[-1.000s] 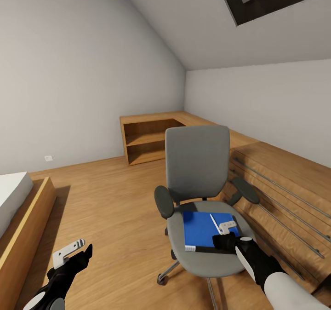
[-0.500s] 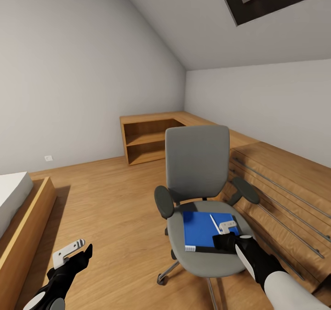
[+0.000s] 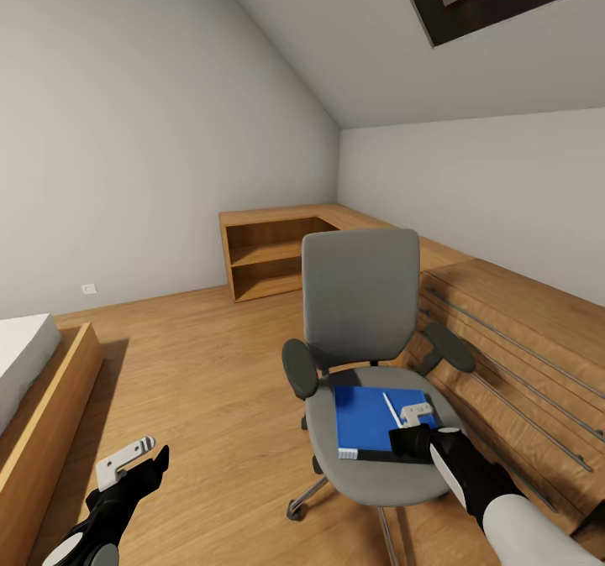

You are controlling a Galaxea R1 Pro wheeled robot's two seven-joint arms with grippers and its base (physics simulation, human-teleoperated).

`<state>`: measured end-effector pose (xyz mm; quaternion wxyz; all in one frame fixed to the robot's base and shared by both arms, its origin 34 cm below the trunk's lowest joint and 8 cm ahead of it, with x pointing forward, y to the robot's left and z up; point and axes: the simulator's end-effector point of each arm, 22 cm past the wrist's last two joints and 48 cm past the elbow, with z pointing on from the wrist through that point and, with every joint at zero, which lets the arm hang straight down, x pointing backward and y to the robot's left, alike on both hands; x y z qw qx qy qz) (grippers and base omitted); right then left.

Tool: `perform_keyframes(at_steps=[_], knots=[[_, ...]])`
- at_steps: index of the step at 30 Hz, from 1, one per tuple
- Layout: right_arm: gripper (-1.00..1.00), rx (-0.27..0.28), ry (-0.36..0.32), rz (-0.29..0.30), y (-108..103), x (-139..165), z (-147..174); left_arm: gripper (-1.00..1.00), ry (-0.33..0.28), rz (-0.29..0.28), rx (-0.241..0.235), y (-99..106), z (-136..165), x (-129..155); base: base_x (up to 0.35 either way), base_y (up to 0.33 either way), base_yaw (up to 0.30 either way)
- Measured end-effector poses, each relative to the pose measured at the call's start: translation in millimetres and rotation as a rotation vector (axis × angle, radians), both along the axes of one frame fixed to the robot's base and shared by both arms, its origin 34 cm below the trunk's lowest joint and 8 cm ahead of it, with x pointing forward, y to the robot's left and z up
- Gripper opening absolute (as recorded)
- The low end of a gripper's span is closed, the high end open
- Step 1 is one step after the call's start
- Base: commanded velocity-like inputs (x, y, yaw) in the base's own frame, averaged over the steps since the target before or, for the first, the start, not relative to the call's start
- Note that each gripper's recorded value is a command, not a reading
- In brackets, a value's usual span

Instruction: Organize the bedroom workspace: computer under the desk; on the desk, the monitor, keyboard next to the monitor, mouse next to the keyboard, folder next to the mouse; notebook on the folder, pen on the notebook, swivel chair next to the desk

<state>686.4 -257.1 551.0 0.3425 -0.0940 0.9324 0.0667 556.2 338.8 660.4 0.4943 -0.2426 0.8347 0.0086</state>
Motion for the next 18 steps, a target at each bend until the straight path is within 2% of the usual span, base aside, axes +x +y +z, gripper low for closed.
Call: perform_keyframes(at_steps=[18], knots=[[-1.0,0.018,0.043,-0.013,1.2,-4.5,-0.7,1.0,0.0,0.0,0.0,0.0,0.0,0.0,0.0,0.0,0.0]])
